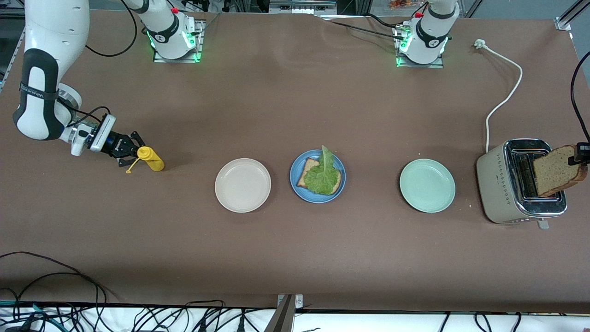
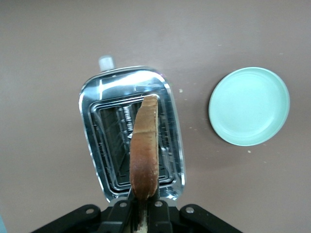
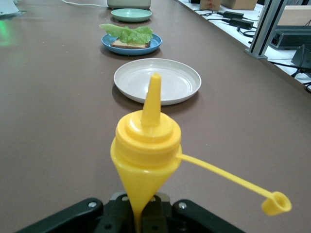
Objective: Make sandwich in blue plate with both arms
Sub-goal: 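Lift the toast with the left gripper and carry it to the blue plate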
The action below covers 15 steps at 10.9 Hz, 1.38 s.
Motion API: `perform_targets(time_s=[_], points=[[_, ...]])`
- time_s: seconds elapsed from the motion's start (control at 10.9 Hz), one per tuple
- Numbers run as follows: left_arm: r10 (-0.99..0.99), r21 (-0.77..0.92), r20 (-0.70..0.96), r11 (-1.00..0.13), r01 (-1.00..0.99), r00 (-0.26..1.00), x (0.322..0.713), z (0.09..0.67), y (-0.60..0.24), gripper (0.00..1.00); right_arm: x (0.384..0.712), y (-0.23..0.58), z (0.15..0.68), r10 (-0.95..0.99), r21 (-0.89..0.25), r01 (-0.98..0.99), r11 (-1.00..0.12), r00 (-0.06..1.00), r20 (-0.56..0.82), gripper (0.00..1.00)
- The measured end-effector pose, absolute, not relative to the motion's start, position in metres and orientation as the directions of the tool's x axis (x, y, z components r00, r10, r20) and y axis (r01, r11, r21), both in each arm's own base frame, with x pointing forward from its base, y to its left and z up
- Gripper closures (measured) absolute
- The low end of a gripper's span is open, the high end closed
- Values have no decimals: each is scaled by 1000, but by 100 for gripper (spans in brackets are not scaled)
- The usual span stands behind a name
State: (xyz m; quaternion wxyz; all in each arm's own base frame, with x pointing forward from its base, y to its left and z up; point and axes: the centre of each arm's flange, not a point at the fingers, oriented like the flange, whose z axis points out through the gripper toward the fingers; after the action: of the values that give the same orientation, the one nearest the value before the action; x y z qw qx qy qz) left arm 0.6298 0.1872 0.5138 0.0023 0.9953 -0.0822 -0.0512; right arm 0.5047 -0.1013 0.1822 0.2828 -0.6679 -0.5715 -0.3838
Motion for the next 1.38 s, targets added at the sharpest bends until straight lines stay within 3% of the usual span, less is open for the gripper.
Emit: perform_targets(time_s=[0.46, 0.83, 0.92, 1.1, 1.38], points=[[-351, 90, -150, -936, -341, 924, 624, 547, 74, 91, 500, -99, 165, 507, 45, 981, -189, 59, 860, 97], [-507, 223, -205, -857, -464, 837, 619, 524, -19, 91, 504, -102, 165, 506, 52, 981, -189, 52, 861, 93], [-543, 292, -218, -829, -476, 811, 620, 505, -43, 91, 504, -102, 165, 505, 52, 980, -190, 52, 861, 81], [-603, 417, -235, -771, -482, 762, 625, 459, -88, 91, 504, -103, 165, 505, 52, 980, -191, 53, 862, 69], [-648, 642, -213, -657, -396, 731, 630, 398, -138, 91, 505, -104, 165, 504, 52, 980, -192, 53, 862, 33]])
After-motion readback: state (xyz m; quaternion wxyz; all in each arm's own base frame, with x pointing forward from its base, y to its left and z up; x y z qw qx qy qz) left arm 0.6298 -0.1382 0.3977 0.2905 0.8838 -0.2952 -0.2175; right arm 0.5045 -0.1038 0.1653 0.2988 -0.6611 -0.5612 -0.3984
